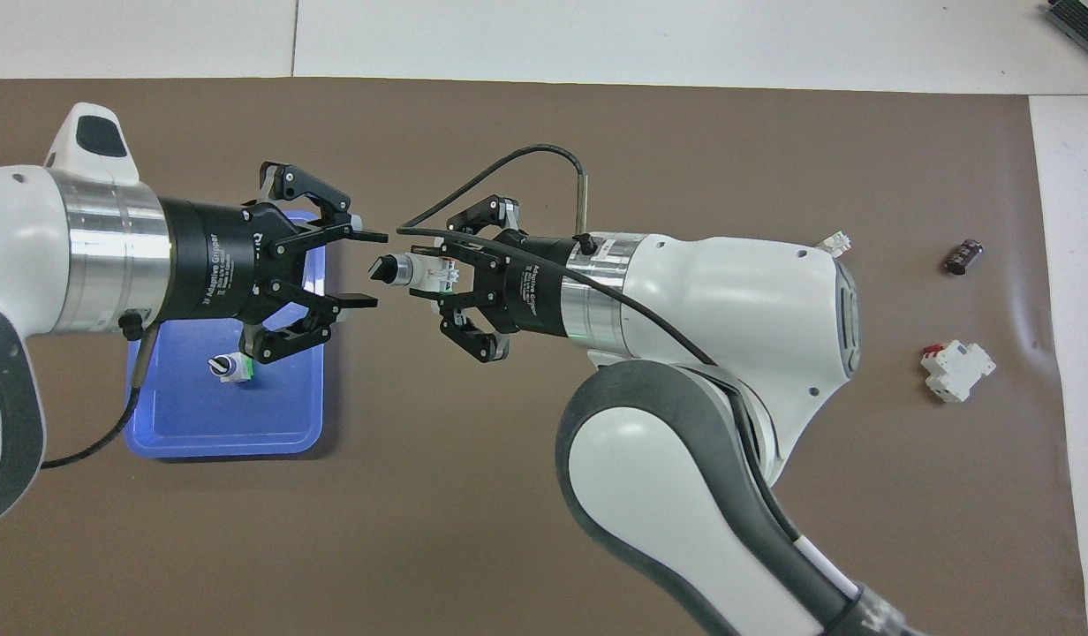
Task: Turn and place switch with both arms
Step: 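Close the left gripper on the switch end held by the right gripper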
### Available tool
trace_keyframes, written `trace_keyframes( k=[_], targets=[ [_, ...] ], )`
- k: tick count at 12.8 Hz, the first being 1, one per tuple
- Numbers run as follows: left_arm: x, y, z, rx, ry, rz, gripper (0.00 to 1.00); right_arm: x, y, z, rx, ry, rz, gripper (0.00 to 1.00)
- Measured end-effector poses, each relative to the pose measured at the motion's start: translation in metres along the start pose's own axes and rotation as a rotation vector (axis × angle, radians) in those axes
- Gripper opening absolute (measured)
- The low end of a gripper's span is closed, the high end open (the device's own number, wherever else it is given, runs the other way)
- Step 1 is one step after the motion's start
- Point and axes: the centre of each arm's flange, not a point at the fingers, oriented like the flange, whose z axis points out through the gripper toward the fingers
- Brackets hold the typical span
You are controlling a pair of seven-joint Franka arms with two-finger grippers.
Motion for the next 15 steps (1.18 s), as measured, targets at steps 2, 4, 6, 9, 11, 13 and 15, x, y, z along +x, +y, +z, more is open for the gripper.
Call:
trace_keyframes(
  k=[2,4,6,9,11,13,15],
  targets=[
    [0.001,0.001,-0.001,-0.005,-0.013,-0.048,0.44,0.000,0.000,0.000,0.000,0.000,0.000,0.35],
    [0.000,0.001,-0.002,-0.011,-0.047,-0.087,0.39,0.000,0.000,0.000,0.000,0.000,0.000,0.35],
    [0.001,0.002,-0.002,-0.019,-0.055,-0.113,0.35,0.000,0.000,0.000,0.000,0.000,0.000,0.35],
    [0.006,-0.001,0.002,-0.018,-0.056,-0.139,0.36,0.001,0.000,0.001,-0.001,0.001,0.001,0.35],
    [0.013,-0.003,0.006,-0.035,-0.054,-0.158,0.36,0.000,0.000,0.001,-0.001,0.000,0.001,0.35],
    [0.016,-0.005,0.008,-0.044,-0.065,-0.173,0.36,0.001,0.000,0.001,-0.001,0.001,0.001,0.35],
    [0.015,-0.006,0.009,-0.044,-0.078,-0.186,0.33,0.001,-0.001,0.000,0.001,0.001,0.002,0.35]
  ],
)
